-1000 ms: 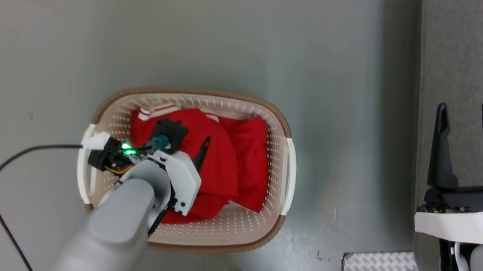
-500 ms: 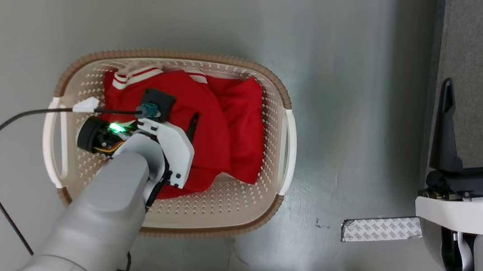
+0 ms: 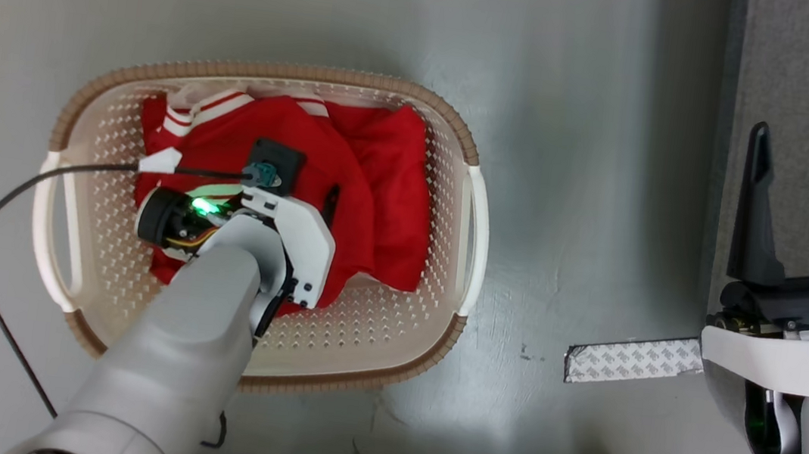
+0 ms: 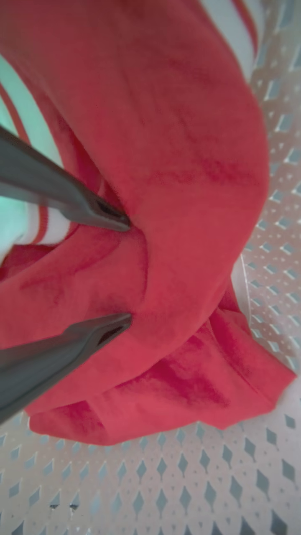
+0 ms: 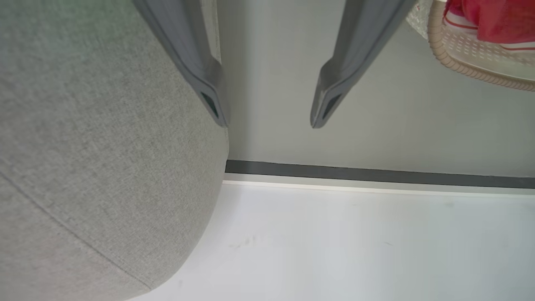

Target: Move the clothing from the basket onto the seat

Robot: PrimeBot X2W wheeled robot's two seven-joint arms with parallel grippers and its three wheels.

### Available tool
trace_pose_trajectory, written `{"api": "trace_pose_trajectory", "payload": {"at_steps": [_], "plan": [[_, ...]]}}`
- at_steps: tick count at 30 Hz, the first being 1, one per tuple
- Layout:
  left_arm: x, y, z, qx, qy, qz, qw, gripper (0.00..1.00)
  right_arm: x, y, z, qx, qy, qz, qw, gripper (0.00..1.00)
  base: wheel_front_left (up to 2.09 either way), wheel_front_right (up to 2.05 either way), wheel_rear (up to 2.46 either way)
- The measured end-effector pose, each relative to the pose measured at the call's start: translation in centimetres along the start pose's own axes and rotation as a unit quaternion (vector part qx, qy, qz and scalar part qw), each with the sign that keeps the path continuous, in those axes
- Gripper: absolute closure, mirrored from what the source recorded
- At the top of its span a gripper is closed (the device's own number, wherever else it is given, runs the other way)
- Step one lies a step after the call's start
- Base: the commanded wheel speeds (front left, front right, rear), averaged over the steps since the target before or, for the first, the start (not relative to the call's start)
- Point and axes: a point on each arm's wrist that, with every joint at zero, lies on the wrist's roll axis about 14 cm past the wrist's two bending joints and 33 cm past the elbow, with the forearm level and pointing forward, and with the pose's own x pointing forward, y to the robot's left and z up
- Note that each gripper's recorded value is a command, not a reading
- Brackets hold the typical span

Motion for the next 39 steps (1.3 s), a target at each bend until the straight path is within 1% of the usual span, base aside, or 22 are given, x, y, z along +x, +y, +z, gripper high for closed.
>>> {"api": "trace_pose_trajectory", "payload": {"at_steps": [9,10,11,12,13,16,22,29,33,39], "plan": [[1.1,0.1,-1.6,0.005,0.022,-0.005,1.000,0.00,0.2,-0.1,-1.6,-0.012,0.010,0.000,1.000,0.00,0.00,0.00,0.00],[1.2,0.0,-1.7,0.002,0.025,-0.006,1.000,0.24,0.2,-0.1,-1.7,-0.015,0.011,0.000,1.000,0.00,0.00,0.00,0.00],[1.2,0.0,-1.8,0.002,0.026,-0.008,1.000,0.59,0.1,-0.1,-1.8,-0.019,0.012,0.001,1.000,0.00,0.00,0.00,0.00],[1.2,-0.1,-1.9,0.003,0.027,-0.009,1.000,0.76,0.1,-0.1,-1.9,-0.020,0.014,0.001,1.000,0.00,0.00,0.00,0.00],[1.2,-0.2,-1.9,0.001,0.027,-0.010,1.000,1.00,0.0,-0.1,-1.9,-0.021,0.014,0.001,1.000,0.00,0.00,0.00,0.00],[1.1,-0.7,-1.7,0.008,0.024,-0.023,0.999,1.00,-0.1,-0.3,-1.8,-0.024,0.014,-0.003,1.000,0.00,0.00,0.00,0.00],[0.3,-0.9,0.8,-0.007,-0.022,-0.026,0.999,1.00,-0.2,-0.3,-1.6,-0.024,0.014,-0.005,1.000,0.00,0.00,0.00,0.00],[-2.8,-0.5,4.0,-0.049,-0.091,-0.012,0.995,1.00,-1.1,0.2,-0.5,-0.012,0.014,-0.004,1.000,0.00,0.00,0.00,0.00],[-5.5,-0.2,5.5,-0.062,-0.123,0.001,0.990,1.00,-1.8,0.3,1.8,-0.010,-0.005,-0.004,1.000,0.00,0.00,0.00,0.00],[-10.0,-0.2,7.1,-0.067,-0.159,0.022,0.985,1.00,-3.7,0.6,5.3,-0.006,-0.033,-0.006,0.999,0.00,0.00,0.00,0.00]]}}
